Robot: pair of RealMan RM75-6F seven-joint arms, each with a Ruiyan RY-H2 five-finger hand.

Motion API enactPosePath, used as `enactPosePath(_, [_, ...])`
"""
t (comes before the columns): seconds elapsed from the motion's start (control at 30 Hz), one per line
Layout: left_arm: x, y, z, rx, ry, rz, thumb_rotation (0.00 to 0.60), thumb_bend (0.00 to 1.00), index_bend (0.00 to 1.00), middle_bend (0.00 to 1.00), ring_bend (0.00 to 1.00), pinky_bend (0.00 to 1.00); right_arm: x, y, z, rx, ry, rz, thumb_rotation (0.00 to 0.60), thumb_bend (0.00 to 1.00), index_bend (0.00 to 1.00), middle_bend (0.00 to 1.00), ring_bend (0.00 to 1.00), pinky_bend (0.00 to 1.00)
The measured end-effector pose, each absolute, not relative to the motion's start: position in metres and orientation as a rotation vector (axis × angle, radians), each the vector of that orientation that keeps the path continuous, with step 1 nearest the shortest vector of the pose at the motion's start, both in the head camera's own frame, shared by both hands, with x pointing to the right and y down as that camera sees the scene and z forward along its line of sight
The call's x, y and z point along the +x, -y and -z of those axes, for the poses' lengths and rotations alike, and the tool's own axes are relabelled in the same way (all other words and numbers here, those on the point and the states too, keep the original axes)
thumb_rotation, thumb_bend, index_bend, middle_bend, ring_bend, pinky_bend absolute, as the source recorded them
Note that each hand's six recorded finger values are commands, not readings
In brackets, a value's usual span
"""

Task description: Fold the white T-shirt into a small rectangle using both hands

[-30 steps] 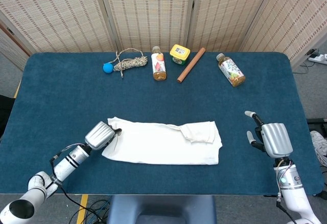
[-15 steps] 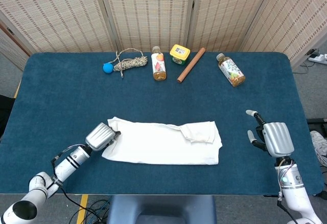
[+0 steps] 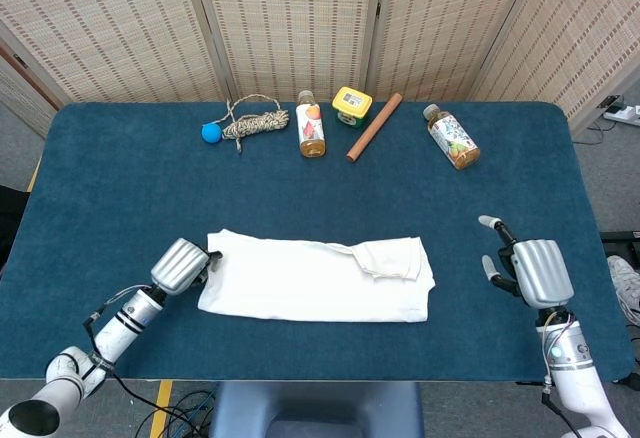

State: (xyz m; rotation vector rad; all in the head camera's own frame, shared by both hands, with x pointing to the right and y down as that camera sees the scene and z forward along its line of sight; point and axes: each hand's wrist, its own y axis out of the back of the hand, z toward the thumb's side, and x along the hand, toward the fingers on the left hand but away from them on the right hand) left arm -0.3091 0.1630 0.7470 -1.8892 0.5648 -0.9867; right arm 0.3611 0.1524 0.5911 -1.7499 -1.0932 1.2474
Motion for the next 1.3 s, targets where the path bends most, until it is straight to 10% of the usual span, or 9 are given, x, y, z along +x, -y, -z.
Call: enactPosePath(1.3, [-0.503,-0.177,-0.701,-1.613,-0.74,1.504,0.6,0.66,0.68,0.84,0.79,0.89,0.344,-0.156,-0.584,-1.777,1.104,-1.172,0.6,0.42,0.2,0.96,1.0,1.0])
